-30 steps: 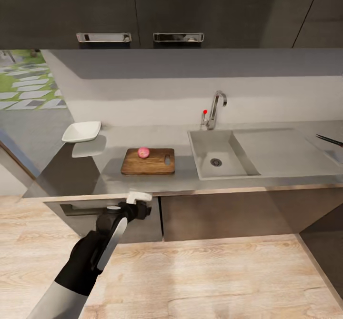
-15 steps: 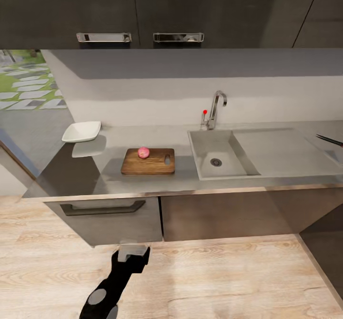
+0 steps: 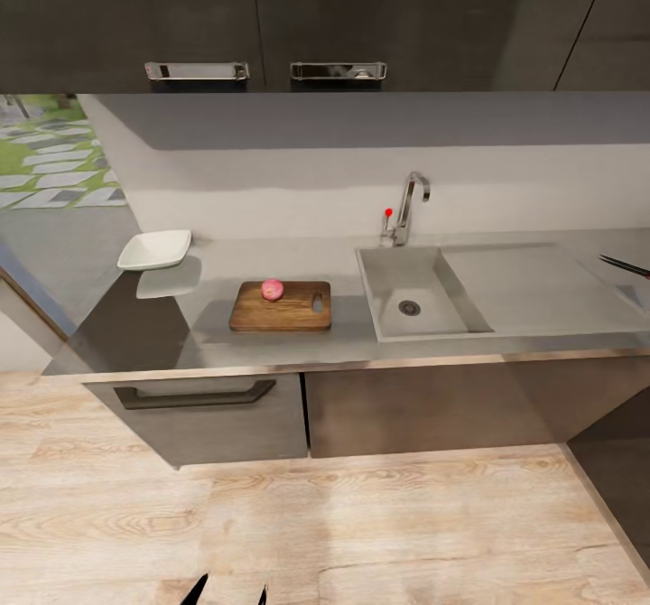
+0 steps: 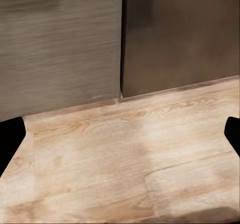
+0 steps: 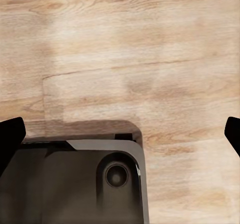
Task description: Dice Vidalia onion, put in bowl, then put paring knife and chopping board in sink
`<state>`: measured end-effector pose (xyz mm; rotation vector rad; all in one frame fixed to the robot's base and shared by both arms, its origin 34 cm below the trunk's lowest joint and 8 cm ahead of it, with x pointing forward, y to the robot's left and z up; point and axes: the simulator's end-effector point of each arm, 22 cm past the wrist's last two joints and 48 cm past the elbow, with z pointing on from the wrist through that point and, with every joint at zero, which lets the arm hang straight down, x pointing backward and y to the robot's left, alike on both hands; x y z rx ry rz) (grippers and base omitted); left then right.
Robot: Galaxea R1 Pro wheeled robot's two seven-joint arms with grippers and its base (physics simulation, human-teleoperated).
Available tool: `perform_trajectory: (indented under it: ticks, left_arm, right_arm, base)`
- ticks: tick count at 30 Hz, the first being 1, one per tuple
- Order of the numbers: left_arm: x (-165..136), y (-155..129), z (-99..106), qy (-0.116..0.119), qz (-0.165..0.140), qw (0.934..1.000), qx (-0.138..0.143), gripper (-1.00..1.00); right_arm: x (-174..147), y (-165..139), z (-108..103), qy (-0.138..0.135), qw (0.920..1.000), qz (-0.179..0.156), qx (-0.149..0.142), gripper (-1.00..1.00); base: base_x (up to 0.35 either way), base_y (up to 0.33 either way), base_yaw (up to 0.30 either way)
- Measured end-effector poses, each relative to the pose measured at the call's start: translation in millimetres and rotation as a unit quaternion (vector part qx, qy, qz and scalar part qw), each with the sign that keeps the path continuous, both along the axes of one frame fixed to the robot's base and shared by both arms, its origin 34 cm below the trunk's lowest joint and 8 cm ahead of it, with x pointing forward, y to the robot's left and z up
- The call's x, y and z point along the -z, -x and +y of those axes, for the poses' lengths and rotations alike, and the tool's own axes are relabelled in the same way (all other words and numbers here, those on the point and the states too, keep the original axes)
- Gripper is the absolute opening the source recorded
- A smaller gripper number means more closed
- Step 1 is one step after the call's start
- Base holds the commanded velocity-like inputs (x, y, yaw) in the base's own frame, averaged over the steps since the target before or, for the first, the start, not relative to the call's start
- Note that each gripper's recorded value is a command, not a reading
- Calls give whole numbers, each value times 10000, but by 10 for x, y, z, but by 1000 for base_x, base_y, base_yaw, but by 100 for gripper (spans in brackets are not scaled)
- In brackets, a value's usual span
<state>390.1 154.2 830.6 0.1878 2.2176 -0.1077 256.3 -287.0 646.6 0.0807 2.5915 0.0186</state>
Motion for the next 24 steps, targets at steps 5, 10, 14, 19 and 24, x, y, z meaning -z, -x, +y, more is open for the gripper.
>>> perform_trajectory:
  ticks: [5,10,14,19,24]
  left_arm:
    - [404,538,243,-212,161,9996,-108,100]
    - [769,1122,441,-359,456,9982,-119,100]
    - [890,1350,472,-402,633,9971,-114,100]
    - [1086,1731,552,-552,1053,9929,-57,100]
    - [1145,1874,565,-599,1213,9908,-39,100]
  right_arm:
    - [-3,-8,-2,2,10000,-14,3,100]
    - [-7,-12,-11,6,10000,-25,-10,100]
    - [-19,-54,-19,11,10000,-72,-21,100]
    - [-42,-131,-33,19,9999,-159,-34,100]
    - [-46,-144,-32,20,9998,-173,-30,100]
  base:
    - [0,0,0]
    - [0,0,0]
    - [0,0,0]
    - [0,0,0]
    - [0,0,0]
